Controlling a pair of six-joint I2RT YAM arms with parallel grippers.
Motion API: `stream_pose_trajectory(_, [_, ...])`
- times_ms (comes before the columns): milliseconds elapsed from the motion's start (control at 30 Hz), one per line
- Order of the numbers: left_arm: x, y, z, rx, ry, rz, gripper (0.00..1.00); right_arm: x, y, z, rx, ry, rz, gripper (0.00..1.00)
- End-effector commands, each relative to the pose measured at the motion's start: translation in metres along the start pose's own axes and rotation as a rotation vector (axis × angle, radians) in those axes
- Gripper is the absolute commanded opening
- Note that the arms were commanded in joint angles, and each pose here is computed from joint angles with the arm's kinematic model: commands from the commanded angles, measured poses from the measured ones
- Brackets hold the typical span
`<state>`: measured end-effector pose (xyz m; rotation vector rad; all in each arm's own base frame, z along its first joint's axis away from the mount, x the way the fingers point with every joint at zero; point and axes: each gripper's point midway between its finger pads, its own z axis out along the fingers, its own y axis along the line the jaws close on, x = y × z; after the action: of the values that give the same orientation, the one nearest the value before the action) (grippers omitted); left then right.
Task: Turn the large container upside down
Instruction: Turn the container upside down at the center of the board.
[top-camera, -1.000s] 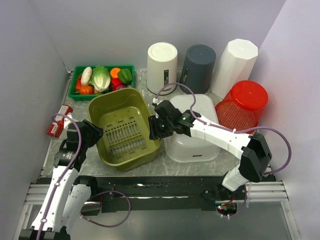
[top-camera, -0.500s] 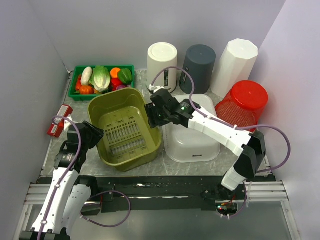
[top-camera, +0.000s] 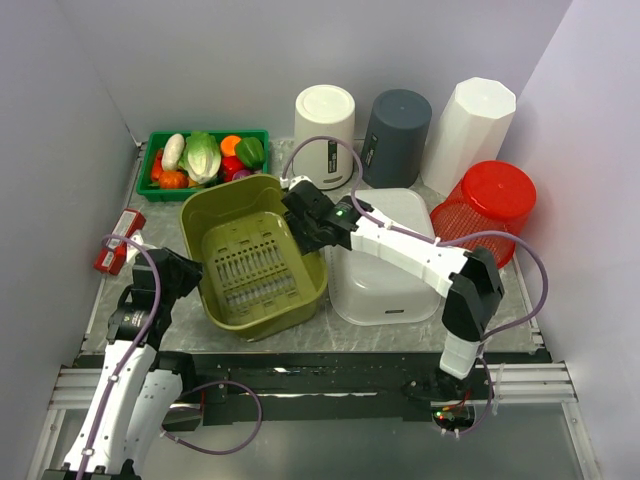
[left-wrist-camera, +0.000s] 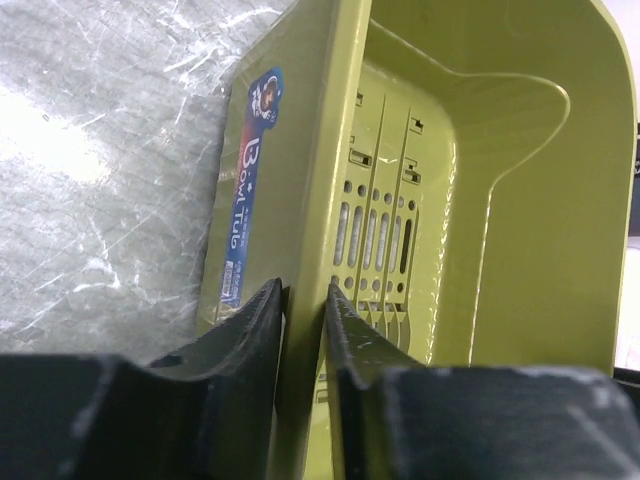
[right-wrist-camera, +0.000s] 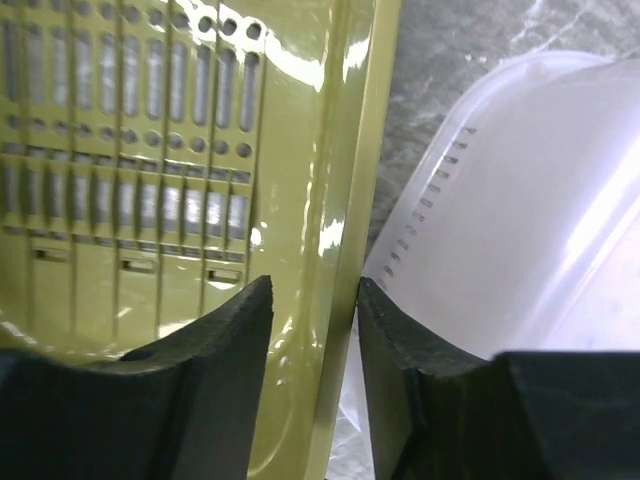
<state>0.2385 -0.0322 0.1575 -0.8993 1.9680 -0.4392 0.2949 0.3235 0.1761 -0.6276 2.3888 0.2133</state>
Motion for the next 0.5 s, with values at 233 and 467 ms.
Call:
stream_pose_trajectory(233, [-0.007,-0.026,-0.009,0.095,0.014,0.014,0.14,0.011,0.002,0.011,0.011,0.027,-0.026,0.18])
stream_pose_trajectory(467, [-0.016,-0.045,-0.020,0.143,0.022,0.043,0.04,0.025,0.017,0.017,-0.068,0.065,0.011,0.16])
